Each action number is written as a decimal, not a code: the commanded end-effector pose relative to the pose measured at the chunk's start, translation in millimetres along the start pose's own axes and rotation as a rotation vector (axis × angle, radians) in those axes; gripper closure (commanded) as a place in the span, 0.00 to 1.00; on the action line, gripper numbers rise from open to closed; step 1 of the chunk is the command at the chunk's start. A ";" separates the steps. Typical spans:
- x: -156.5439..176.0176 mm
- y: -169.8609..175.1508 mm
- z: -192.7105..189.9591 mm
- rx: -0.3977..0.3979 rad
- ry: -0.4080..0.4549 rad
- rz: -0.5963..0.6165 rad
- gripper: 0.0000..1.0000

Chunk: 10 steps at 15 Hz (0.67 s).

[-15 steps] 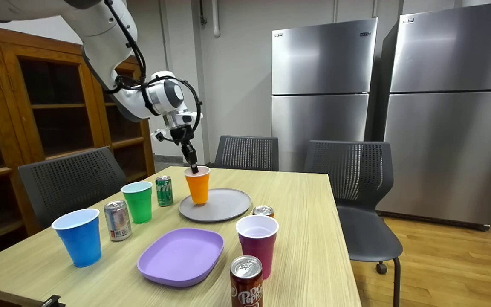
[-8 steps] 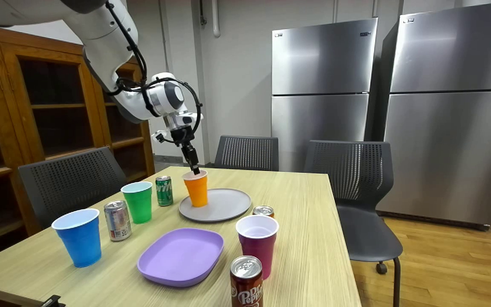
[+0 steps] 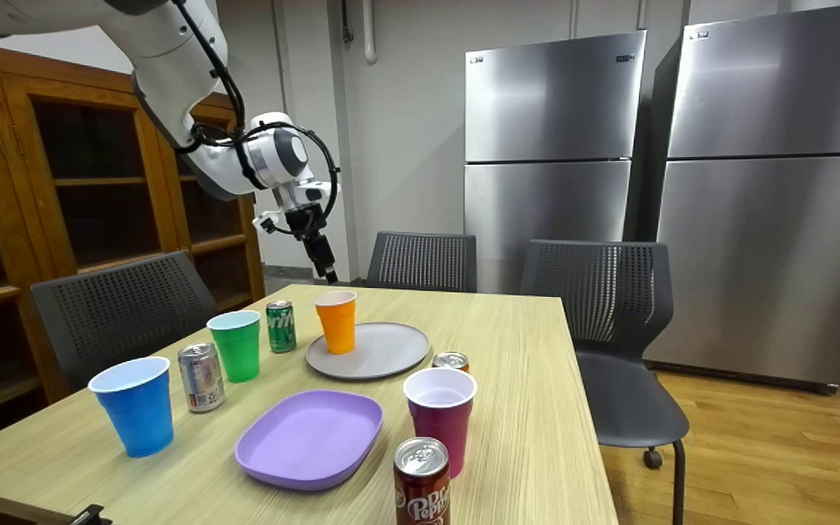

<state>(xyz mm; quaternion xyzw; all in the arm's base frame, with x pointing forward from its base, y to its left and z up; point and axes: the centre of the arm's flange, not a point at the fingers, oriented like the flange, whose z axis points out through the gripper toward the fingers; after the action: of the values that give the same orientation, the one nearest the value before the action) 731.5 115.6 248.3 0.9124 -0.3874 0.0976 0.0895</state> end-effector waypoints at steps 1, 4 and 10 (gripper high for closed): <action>-11.4 -1.4 -27.8 0.023 0.020 -0.005 0.00; -22.6 -8.8 -41.6 0.047 0.022 -0.024 0.00; -28.2 -23.7 -42.7 0.056 0.017 -0.049 0.00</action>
<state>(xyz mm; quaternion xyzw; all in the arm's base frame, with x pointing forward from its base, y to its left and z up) 724.8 161.4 280.5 0.9229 -0.3611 0.1139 0.0697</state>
